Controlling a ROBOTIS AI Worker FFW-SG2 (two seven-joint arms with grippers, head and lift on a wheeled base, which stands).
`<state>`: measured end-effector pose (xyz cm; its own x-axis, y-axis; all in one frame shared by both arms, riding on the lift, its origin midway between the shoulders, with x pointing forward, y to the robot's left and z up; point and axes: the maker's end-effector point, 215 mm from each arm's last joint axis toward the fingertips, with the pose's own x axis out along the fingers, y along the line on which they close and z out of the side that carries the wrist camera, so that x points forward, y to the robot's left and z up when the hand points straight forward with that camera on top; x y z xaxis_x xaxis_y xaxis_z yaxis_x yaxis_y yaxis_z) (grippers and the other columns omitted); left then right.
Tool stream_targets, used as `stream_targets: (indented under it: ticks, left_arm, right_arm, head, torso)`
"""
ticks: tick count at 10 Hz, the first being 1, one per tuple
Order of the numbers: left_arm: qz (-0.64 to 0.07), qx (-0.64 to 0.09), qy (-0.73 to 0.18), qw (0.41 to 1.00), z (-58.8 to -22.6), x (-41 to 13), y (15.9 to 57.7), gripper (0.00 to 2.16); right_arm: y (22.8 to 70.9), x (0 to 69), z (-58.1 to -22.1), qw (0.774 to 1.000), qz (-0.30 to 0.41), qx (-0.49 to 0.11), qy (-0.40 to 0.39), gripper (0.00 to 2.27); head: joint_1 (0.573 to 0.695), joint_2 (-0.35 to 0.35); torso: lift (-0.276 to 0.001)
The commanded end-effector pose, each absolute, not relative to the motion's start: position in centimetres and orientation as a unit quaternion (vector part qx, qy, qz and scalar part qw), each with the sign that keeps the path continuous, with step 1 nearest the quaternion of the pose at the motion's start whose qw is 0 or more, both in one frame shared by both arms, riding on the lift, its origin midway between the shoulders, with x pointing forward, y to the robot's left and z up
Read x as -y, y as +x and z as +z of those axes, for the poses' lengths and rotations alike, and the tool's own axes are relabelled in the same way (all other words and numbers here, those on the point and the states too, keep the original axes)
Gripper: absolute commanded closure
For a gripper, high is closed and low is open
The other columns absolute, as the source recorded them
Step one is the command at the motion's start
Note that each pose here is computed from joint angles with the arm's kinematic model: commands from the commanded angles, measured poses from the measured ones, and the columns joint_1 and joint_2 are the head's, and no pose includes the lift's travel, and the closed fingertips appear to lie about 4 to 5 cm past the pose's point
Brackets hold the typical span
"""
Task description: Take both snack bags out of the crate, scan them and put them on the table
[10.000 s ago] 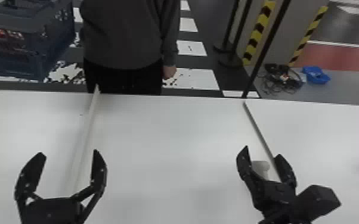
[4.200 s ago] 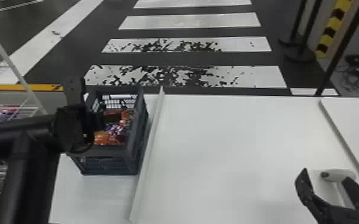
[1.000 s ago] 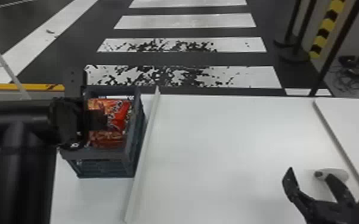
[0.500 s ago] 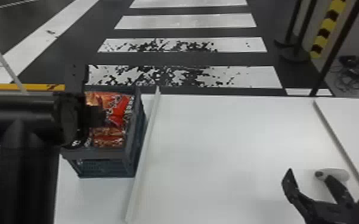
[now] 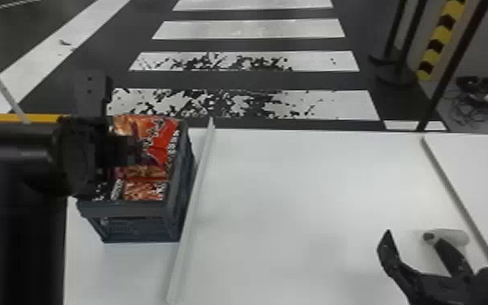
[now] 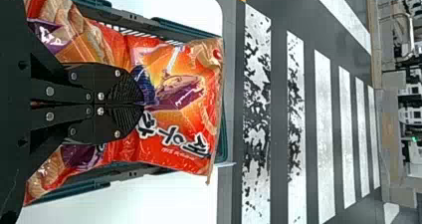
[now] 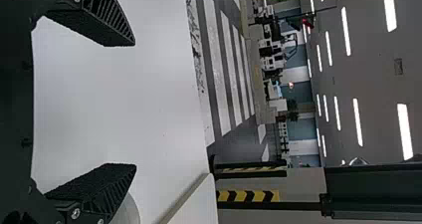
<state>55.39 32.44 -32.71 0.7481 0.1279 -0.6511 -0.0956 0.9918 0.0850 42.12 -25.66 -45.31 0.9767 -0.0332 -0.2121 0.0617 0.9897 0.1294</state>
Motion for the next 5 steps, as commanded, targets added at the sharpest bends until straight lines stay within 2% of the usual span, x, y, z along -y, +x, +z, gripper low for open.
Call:
stream_targets:
  ticks: [1,3,5]
  left_arm:
    - [0.057,-0.337,0.021,0.940,-31.1,-32.0,55.4,2.14]
    - [0.048,-0.326,0.015,0.944,-30.2,-30.7,55.7,2.14]
    - [0.031,-0.317,0.009,0.948,-29.6,-27.3,56.1,2.14]
  right_arm:
    - [42.0,25.6,-45.6,0.991,-0.025,-0.109,0.068,0.12]
    - [41.9,25.5,-45.8,0.991,-0.024,-0.113,0.066,0.12]
    - [42.0,25.5,-45.8,0.991,-0.023,-0.113,0.065,0.12]
  head:
    - [0.695,0.079]
    - [0.695,0.073]
    - [0.695,0.060]
  torso:
    - [-0.095]
    - [-0.095]
    - [-0.095]
